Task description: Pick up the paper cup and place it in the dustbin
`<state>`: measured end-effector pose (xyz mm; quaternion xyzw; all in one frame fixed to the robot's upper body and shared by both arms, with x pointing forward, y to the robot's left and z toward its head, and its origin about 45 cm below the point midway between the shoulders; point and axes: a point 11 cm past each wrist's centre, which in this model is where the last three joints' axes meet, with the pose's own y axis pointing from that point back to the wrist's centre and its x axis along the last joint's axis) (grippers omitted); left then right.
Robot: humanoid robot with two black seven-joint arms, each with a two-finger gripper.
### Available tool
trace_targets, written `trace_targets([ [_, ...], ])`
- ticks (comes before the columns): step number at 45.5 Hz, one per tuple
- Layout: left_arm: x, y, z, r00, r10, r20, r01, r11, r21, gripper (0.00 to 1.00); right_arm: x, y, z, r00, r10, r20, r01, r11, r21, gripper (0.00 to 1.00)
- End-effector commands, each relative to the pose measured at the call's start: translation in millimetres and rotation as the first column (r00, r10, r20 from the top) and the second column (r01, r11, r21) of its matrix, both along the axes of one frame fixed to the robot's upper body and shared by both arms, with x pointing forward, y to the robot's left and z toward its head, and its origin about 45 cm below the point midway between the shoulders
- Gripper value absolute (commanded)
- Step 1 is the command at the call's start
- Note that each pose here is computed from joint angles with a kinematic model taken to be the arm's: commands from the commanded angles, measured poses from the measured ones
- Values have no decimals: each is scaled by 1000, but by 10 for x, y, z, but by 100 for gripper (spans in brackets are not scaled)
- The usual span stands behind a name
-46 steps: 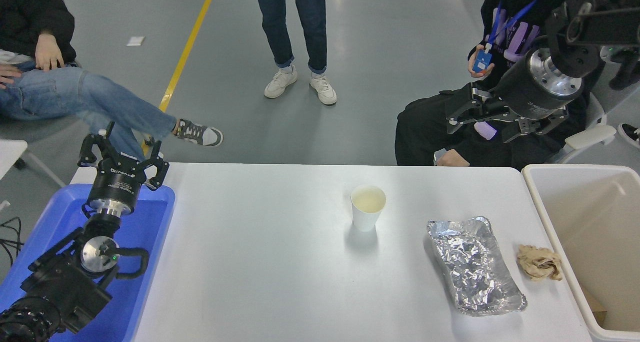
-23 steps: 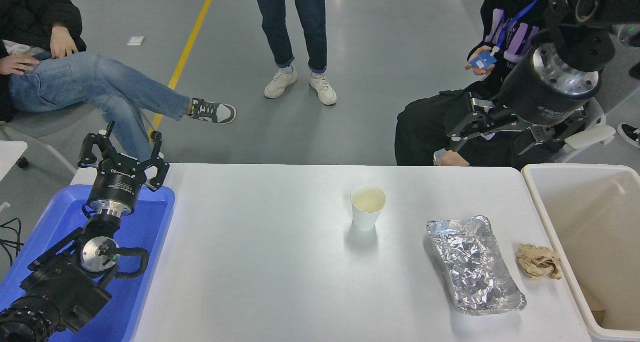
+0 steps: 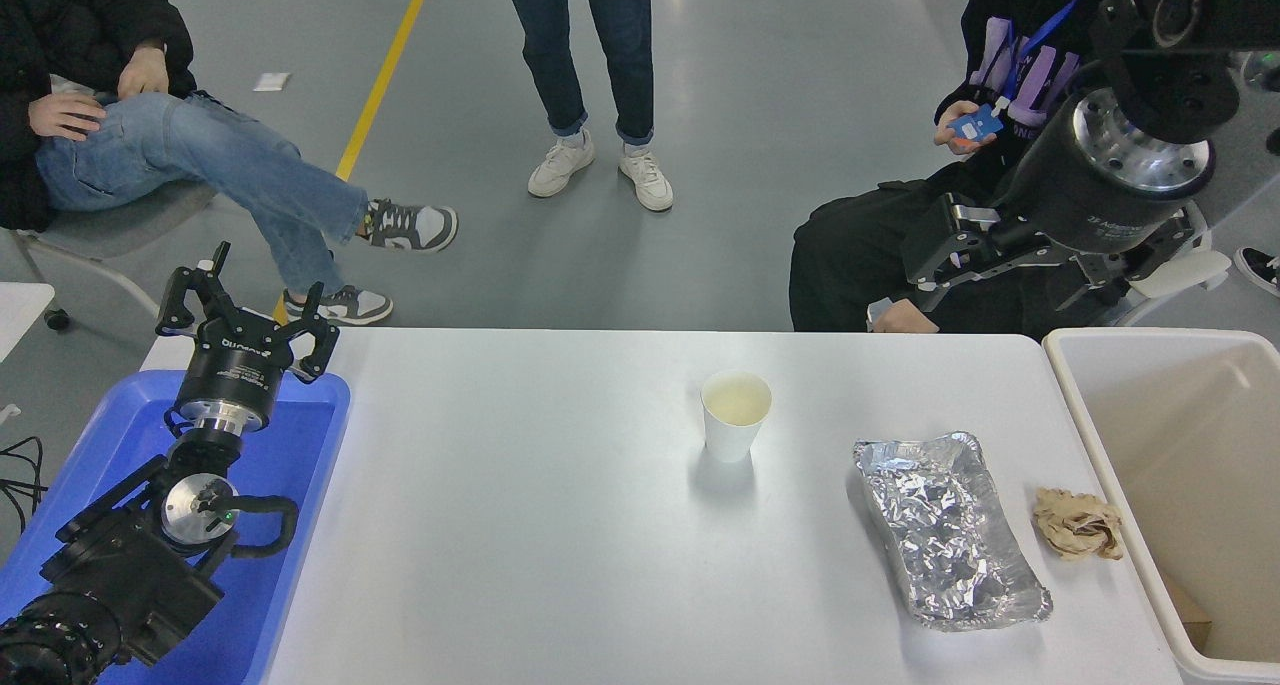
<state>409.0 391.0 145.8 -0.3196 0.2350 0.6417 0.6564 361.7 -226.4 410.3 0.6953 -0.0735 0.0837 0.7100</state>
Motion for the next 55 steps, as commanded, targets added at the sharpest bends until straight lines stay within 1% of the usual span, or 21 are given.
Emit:
trace_targets([
  [1,0,-3,0,1000,-2,0,2,1000,0,98,289,297,-389,998,54,22,-55,996,69,100],
  [5,5,-8,6,1000,-6,1,6,1000,0,98,489,460,-523,994,74,82,-82,992,97,100],
  [6,0,-6,0,1000,-5,0,5,1000,0,98,566,518,-589,990,84,115,-95,991,91,100],
  [9,0,-6,0,1000,-5,0,5,1000,0,98,629,612,-742,984,108,143,-120,990,75,100],
  [14,0,-6,0,1000,-5,0,5,1000,0,98,535,755,-1099,978,187,91,-194,978,73,100],
  [17,0,-5,-2,1000,-4,-1,4,1000,1,98,461,825,-1282,954,296,56,-297,955,11,100],
  [19,0,-6,0,1000,-5,0,5,1000,0,98,432,824,-1378,941,335,40,-335,942,-9,100],
  [24,0,-4,-1,1000,-3,-1,3,1000,0,98,348,927,-1557,934,357,17,-358,933,36,100],
  [27,0,-5,0,1000,-4,0,4,1000,-1,98,360,951,-1619,936,352,34,-353,934,54,100],
  [32,0,-4,-1,1000,-3,-1,3,1000,0,98,539,845,-1738,947,301,111,-308,950,53,100],
  [37,0,-5,0,1000,-4,0,4,1000,-1,98,643,733,-1904,958,254,132,-264,963,60,100],
  [45,0,-5,0,1000,-4,0,4,1000,-1,98,657,697,-2086,963,219,160,-234,968,87,99],
  [49,-1,-1,-3,1000,-3,-1,3,1000,0,98,705,641,-2173,970,163,179,-185,976,114,99],
  [55,0,-5,0,1000,-4,0,4,1000,-1,98,666,561,-2387,986,65,157,-92,981,172,99],
])
